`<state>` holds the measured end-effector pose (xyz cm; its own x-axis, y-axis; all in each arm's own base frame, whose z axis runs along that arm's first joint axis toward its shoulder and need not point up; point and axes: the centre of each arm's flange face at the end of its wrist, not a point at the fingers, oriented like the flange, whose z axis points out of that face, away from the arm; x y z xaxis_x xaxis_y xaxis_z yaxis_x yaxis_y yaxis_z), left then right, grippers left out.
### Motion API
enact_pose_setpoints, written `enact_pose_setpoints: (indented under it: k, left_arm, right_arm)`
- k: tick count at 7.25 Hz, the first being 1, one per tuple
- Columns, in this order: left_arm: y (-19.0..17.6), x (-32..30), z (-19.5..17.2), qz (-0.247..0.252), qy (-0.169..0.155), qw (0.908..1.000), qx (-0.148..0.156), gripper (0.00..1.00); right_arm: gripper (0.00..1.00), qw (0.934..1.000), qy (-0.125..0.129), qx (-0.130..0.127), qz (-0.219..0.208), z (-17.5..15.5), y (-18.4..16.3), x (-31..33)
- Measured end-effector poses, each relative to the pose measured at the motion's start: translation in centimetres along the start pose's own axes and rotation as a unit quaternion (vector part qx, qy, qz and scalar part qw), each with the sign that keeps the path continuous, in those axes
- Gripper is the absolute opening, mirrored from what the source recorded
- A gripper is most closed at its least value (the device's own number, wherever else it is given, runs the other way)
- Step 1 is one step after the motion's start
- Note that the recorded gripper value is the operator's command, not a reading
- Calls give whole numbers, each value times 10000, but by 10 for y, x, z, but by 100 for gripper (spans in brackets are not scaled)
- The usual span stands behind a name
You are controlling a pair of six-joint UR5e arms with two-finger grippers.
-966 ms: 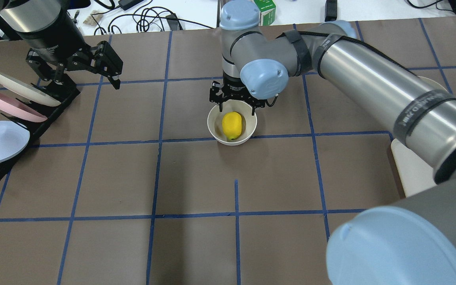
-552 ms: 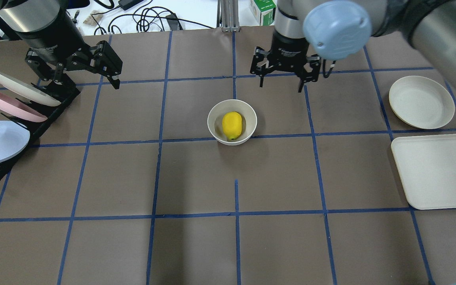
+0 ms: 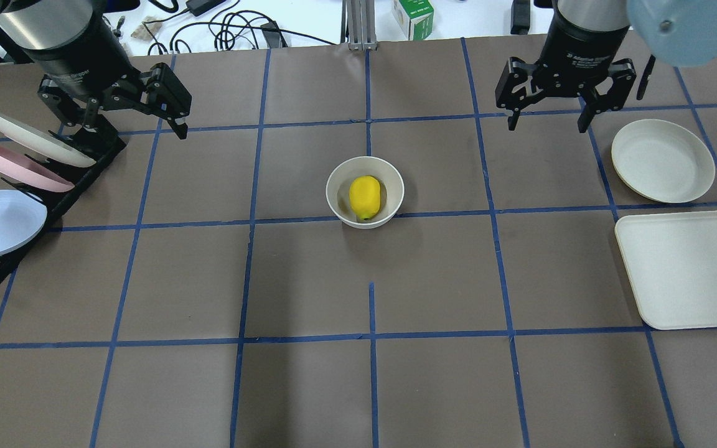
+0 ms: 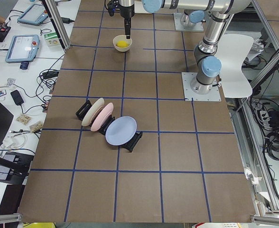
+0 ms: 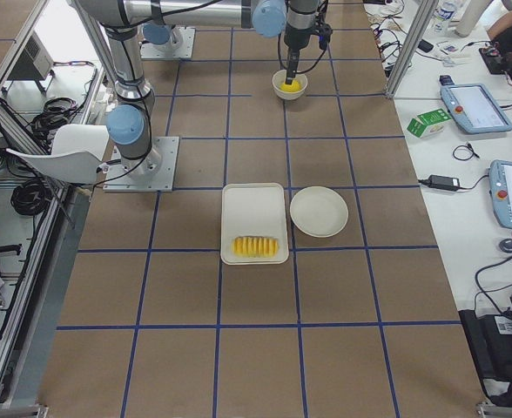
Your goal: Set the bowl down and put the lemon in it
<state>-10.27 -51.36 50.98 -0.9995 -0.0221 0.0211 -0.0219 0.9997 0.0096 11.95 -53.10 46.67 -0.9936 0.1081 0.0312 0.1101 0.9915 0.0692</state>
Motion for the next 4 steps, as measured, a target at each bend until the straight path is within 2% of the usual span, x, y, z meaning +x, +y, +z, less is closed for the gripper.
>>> enact_pose_setpoints:
  k: [2,4]
  left_arm:
    - [0,0,0,0,-7,10000,6,100]
    - [2,0,-2,0,-14,10000,34,100]
  right_arm:
    - [100,10000,-8,-27,-33,7,33,9]
    - [100,10000,-17,29,-30,3,46,11]
